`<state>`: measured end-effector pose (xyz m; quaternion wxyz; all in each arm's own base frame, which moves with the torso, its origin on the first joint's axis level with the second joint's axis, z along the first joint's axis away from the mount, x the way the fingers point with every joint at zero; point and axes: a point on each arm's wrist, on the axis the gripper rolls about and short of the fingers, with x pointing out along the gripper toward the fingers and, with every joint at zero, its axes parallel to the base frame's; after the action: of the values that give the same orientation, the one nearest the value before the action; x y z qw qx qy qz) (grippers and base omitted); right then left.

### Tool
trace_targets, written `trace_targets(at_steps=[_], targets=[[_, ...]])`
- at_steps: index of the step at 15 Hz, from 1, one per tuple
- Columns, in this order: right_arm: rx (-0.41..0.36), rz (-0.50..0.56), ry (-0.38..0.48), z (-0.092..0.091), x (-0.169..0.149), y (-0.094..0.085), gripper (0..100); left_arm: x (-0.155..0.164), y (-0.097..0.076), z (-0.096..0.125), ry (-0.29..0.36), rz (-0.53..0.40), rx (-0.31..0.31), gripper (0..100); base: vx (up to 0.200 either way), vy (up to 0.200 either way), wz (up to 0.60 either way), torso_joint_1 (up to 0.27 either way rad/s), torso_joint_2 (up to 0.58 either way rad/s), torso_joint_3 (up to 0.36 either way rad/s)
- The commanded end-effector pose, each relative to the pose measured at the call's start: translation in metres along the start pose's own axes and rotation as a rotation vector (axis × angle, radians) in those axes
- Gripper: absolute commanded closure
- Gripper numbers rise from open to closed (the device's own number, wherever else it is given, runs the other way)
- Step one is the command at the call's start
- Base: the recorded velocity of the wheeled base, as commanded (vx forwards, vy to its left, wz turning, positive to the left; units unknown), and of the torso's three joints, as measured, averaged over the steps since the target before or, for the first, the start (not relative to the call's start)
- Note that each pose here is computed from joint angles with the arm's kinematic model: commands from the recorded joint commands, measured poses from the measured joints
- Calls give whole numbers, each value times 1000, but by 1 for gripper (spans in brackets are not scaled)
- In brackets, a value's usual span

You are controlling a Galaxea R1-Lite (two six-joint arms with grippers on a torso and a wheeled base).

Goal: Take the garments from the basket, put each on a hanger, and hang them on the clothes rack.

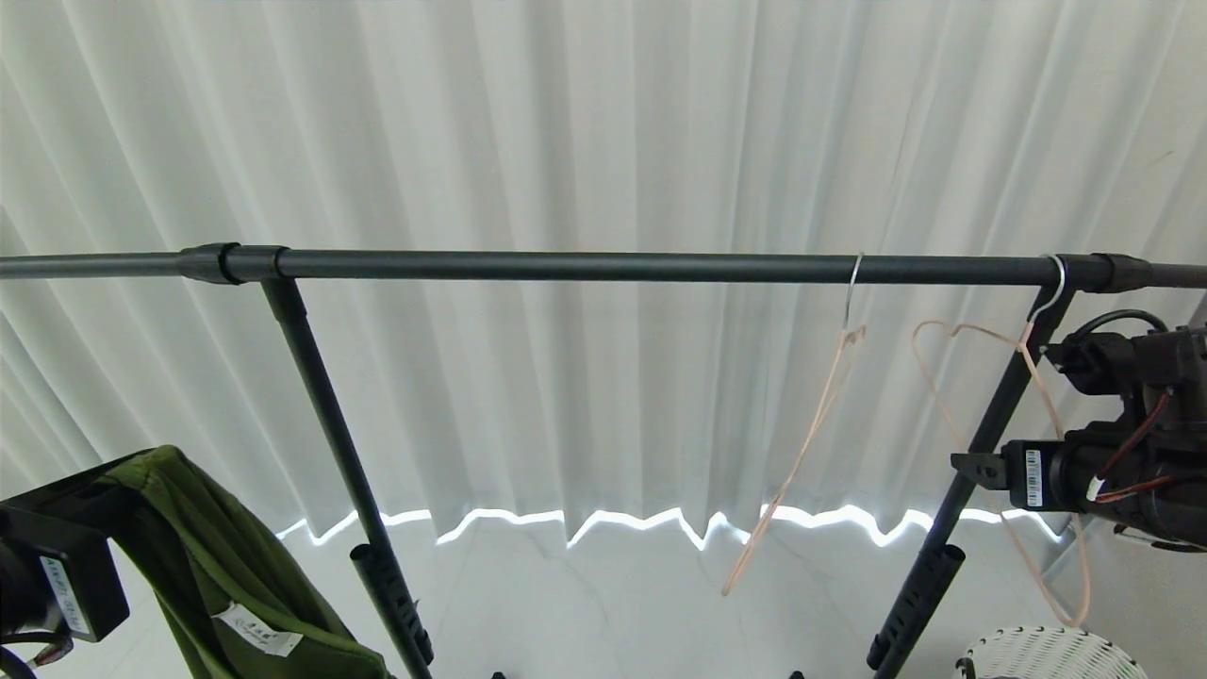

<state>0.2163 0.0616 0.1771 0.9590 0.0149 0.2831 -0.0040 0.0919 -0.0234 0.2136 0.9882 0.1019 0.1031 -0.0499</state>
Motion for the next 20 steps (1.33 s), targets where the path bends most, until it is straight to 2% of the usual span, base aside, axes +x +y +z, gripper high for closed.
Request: trace_targets(at_steps=[1, 10, 11, 20], targets=[[1, 1, -6, 1, -1, 0, 0, 0, 0, 0, 0, 0, 0, 100, 0, 0, 0, 0, 0, 0], [-1, 4, -26, 4, 1, 1, 0, 0, 0, 0, -1, 1, 0, 100, 0, 0, 0, 0, 0, 0], [-1, 4, -26, 4, 1, 1, 100, -1, 0, 0, -6, 1, -1, 100, 0, 0, 0, 0, 0, 0], [-1, -3, -32, 4, -1, 0, 100, -2, 0, 1, -12, 2, -3, 100, 0, 0, 0, 0, 0, 0]])
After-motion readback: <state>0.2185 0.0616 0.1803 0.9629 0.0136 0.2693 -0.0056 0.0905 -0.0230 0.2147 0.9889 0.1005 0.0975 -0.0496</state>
